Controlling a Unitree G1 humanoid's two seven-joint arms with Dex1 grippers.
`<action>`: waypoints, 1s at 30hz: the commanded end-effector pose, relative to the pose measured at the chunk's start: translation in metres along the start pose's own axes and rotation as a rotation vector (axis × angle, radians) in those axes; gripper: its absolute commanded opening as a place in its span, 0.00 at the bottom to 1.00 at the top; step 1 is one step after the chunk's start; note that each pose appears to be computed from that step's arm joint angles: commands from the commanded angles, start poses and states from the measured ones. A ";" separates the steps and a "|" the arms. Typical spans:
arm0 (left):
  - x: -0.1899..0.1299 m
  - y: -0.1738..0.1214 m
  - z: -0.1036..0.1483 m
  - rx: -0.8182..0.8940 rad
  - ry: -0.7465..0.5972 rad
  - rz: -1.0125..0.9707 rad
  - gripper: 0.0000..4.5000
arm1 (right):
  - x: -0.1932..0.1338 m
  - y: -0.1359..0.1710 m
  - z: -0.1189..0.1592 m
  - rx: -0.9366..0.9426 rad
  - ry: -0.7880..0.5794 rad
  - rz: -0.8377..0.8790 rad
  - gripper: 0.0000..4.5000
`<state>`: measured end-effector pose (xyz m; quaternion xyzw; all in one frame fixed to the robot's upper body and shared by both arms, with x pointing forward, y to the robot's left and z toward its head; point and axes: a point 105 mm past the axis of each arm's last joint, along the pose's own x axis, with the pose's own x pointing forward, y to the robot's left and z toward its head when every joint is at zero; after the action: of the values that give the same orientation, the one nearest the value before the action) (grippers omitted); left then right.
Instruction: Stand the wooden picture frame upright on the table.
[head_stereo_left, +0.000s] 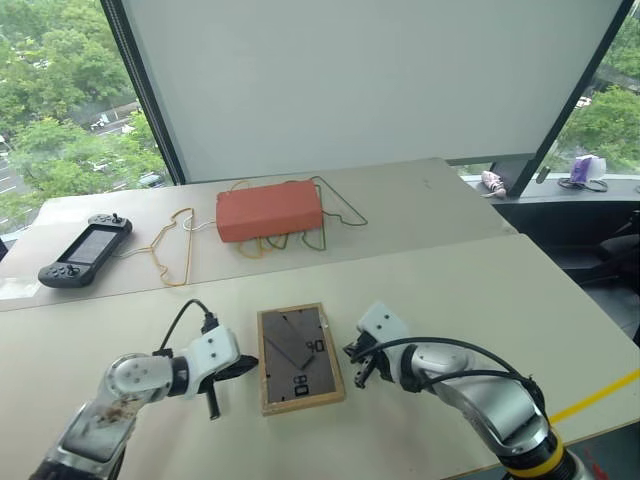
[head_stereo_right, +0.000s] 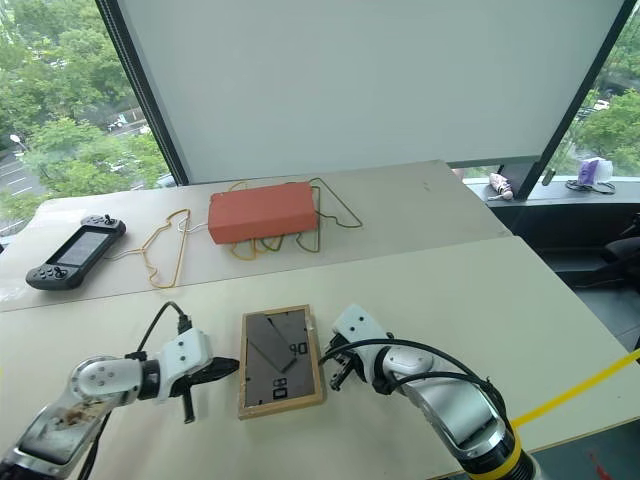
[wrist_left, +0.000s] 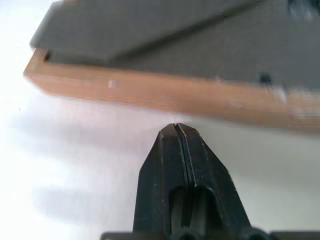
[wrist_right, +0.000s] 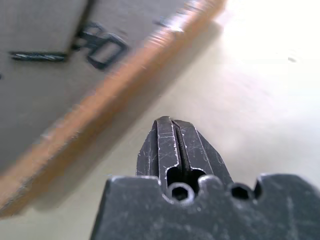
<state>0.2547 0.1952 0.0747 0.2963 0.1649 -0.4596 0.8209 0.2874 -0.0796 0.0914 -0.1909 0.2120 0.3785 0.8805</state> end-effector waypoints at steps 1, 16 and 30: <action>-0.023 -0.001 -0.044 -0.053 0.140 0.014 0.01 | -0.007 -0.004 0.004 -0.006 -0.035 -0.005 0.00; -0.014 -0.016 0.021 1.018 -0.428 0.166 0.56 | -0.010 0.024 0.005 0.006 -0.059 0.247 0.00; 0.020 -0.024 0.019 1.064 -0.538 0.041 0.98 | 0.001 0.030 0.026 -0.011 -0.045 0.332 0.00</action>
<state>0.2504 0.1662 0.0853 0.5547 -0.3201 -0.4928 0.5891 0.2742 -0.0557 0.0983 -0.1537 0.2353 0.5050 0.8161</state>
